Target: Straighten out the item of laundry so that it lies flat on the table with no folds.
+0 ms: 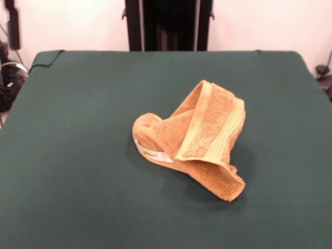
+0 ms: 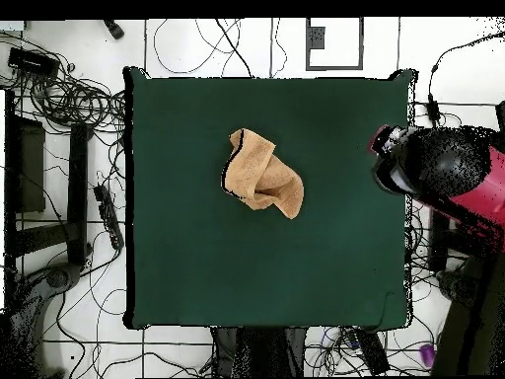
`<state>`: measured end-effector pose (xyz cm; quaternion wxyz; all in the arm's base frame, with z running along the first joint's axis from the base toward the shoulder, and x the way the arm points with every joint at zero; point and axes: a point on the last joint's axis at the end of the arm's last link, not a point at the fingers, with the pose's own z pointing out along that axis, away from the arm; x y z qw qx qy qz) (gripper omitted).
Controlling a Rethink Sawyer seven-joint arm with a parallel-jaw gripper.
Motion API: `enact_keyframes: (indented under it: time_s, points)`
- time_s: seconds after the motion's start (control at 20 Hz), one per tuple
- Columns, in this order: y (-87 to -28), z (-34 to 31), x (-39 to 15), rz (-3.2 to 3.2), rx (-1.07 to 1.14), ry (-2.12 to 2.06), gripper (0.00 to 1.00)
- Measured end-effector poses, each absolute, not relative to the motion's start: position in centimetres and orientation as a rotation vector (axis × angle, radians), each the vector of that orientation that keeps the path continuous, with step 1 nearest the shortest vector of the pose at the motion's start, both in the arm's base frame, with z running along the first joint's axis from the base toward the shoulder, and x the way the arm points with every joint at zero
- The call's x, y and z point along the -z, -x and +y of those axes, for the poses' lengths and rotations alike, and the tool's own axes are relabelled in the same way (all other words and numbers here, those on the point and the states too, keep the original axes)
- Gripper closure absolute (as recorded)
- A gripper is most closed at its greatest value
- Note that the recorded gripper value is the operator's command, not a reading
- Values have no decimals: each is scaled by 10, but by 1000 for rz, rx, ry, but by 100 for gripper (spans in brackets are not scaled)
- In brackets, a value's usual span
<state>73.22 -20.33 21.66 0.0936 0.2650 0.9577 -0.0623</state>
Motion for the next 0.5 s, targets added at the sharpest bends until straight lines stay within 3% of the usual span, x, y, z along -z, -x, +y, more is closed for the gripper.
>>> enact_keyframes:
  time_s: [0.5]
  points:
    - [-737,-199,-146,2924,154,-767,0]
